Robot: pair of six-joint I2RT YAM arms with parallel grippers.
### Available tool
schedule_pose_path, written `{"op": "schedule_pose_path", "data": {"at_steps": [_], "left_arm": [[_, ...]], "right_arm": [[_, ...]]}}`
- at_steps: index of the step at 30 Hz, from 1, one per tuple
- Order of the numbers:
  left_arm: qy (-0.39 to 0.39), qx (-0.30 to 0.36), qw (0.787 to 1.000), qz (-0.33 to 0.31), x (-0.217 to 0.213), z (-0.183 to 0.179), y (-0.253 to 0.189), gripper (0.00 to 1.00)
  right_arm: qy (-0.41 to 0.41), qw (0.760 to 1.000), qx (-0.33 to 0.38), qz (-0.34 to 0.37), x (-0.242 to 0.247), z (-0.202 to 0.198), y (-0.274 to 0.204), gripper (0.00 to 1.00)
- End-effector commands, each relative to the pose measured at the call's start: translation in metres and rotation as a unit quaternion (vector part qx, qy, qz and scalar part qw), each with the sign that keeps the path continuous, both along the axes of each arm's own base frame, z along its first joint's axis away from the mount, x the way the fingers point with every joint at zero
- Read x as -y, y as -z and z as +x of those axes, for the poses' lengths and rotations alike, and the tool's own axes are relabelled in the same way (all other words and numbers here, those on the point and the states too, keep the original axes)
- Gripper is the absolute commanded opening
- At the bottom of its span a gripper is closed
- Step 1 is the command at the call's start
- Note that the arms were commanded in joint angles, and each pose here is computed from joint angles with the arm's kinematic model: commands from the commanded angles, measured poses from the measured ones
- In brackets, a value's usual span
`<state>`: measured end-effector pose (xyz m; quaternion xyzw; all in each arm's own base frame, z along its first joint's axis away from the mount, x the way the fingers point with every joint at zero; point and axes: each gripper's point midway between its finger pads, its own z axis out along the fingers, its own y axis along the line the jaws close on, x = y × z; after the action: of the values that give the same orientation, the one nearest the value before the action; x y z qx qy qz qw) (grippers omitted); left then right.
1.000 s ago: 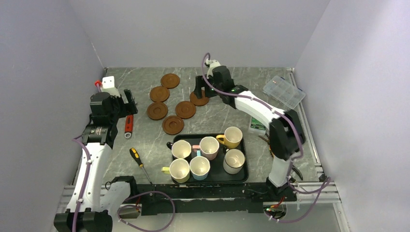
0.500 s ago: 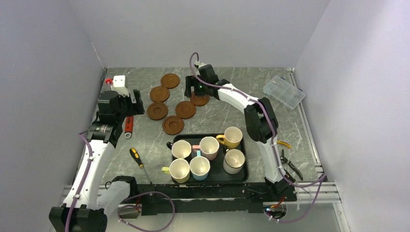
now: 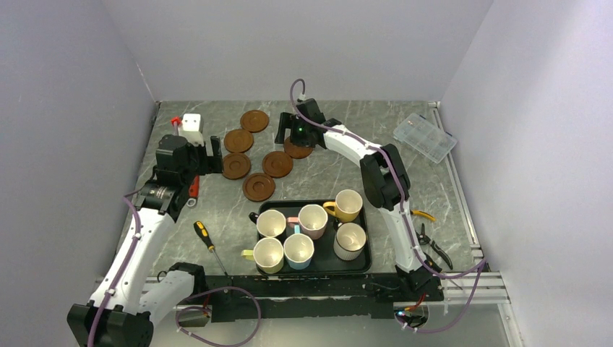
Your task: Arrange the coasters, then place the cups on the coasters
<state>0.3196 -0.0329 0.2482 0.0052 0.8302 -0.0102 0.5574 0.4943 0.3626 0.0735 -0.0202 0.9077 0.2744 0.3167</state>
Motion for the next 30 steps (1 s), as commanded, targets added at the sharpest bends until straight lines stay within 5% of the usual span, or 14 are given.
{"op": "schedule_pose_path", "data": {"at_steps": [1,6,12,30], "left_arm": [[-0.002,0.019,1.0,0.006,-0.001,0.003,-0.008,0.94],[-0.007,0.014,1.0,-0.027,0.006,0.013,-0.006,0.94],[0.033,-0.053,0.981,-0.181,0.072,0.067,0.01,0.91],[0.151,-0.175,0.954,-0.19,0.186,0.209,0.127,0.77]], "right_arm": [[0.024,0.999,0.029,0.022,0.002,0.008,-0.036,0.97],[0.016,0.998,0.057,0.025,0.012,0.0,-0.057,1.0],[-0.002,0.997,0.074,-0.004,0.031,-0.001,-0.072,1.0],[0.046,0.993,0.088,-0.063,0.134,-0.023,-0.08,0.97]]}}
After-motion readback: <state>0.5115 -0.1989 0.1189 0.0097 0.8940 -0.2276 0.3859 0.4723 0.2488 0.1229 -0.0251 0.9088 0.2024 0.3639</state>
